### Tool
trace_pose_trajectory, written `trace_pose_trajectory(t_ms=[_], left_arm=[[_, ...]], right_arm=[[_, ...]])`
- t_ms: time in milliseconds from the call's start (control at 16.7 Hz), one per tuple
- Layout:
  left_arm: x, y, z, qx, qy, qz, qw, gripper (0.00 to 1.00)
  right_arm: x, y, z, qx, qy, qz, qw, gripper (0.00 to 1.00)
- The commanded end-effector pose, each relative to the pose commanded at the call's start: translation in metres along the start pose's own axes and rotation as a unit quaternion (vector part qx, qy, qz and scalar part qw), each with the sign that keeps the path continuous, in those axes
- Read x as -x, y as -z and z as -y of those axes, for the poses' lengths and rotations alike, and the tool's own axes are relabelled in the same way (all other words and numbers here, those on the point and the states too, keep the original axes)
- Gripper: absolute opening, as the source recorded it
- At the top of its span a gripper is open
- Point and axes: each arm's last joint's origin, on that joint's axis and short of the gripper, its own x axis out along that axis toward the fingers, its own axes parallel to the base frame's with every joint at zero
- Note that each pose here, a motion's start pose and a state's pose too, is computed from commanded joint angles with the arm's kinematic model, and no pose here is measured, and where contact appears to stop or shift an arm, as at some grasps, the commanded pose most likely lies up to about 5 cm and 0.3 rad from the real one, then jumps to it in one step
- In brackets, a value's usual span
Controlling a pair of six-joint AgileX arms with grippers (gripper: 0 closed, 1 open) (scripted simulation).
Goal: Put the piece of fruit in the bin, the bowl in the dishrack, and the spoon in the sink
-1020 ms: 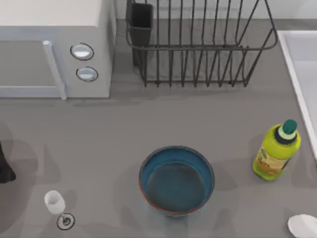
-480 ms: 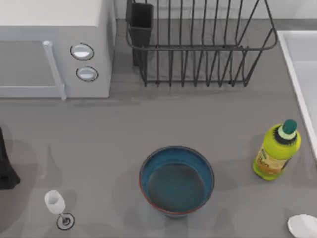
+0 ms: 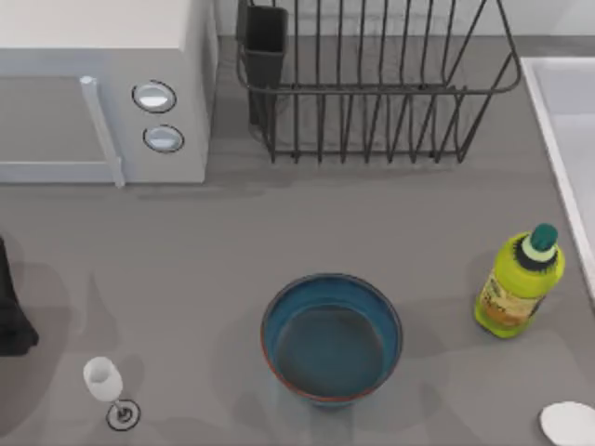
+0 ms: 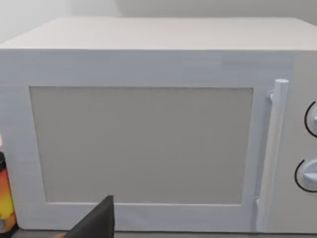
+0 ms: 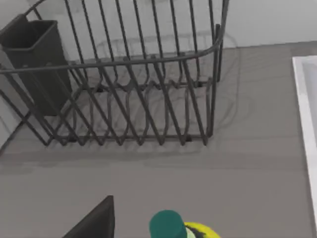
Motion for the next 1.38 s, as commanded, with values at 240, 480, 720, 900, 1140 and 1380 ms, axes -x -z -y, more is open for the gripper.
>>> trace_pose_trajectory(t_ms=[240,480,720,900,1140,1380], left_arm=[[0.000,0.000,0.000,0.000,0.000,0.000,1.000,1.00],[0.000,0.000,0.000,0.000,0.000,0.000,1.000,1.00],[0.000,0.000,0.000,0.000,0.000,0.000,1.000,1.00],[0.000,0.000,0.000,0.000,0.000,0.000,1.000,1.00],[0.000,0.000,0.000,0.000,0.000,0.000,1.000,1.00],[0.000,0.000,0.000,0.000,0.000,0.000,1.000,1.00]], right_arm=[[-0.034,-0.041,-0.044,-0.041,-0.031,-0.190,0.980,1.00],[-0.088,-0.050,-0.097,-0.044,0.000,-0.381,0.923,1.00],[-0.136,-0.041,-0.140,-0.028,0.057,-0.502,0.863,1.00],[-0.168,-0.029,-0.160,-0.014,0.099,-0.557,0.824,1.00],[-0.189,-0.020,-0.168,-0.007,0.131,-0.589,0.797,1.00],[-0.190,-0.019,-0.169,-0.006,0.133,-0.590,0.796,1.00]])
